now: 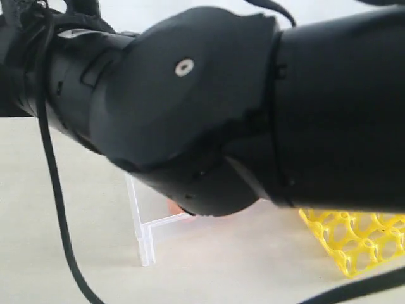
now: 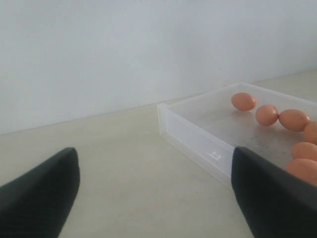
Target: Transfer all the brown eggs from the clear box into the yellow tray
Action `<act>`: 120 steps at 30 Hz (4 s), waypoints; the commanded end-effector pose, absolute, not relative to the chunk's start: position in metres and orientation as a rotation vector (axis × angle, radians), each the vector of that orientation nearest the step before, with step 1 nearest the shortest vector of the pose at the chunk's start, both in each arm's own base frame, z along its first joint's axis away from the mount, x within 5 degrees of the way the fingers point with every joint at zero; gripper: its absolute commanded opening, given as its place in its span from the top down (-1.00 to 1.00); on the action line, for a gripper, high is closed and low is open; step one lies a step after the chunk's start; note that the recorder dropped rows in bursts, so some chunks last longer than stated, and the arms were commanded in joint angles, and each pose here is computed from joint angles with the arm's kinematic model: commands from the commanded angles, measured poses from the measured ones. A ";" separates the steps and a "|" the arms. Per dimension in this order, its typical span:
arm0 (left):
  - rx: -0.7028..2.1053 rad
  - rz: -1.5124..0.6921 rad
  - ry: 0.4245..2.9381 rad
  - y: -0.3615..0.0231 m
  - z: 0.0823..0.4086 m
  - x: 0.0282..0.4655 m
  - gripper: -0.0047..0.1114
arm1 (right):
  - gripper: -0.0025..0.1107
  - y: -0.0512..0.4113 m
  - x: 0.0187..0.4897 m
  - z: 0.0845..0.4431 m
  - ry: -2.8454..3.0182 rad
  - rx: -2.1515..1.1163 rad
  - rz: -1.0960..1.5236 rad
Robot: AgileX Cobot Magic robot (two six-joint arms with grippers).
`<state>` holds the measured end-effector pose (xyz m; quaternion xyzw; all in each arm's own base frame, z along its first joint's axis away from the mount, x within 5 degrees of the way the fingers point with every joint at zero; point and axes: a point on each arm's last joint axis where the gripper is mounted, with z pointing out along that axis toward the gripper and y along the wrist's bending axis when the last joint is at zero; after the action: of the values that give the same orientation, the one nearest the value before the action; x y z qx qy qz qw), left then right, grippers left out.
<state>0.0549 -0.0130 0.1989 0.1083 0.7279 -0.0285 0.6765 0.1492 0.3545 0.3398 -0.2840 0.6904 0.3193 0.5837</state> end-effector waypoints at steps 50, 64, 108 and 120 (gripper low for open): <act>0.235 -0.079 1.631 -0.013 0.198 0.055 -0.42 | 0.00 0.232 0.283 0.273 1.954 -0.583 0.274; 0.235 -0.079 1.631 -0.013 0.198 0.055 -0.42 | -0.42 0.290 0.243 0.352 1.538 -1.038 1.075; 0.235 -0.079 1.631 -0.013 0.198 0.055 -0.42 | -0.35 0.231 0.370 0.223 2.577 -0.837 0.081; 0.235 -0.079 1.631 -0.013 0.198 0.055 -0.42 | -0.35 0.252 0.404 0.182 2.754 -0.883 0.010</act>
<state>0.0549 -0.0130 0.1989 0.1083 0.7279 -0.0285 0.6765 0.3988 0.2512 0.1895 -0.3013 0.9427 0.0177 0.1421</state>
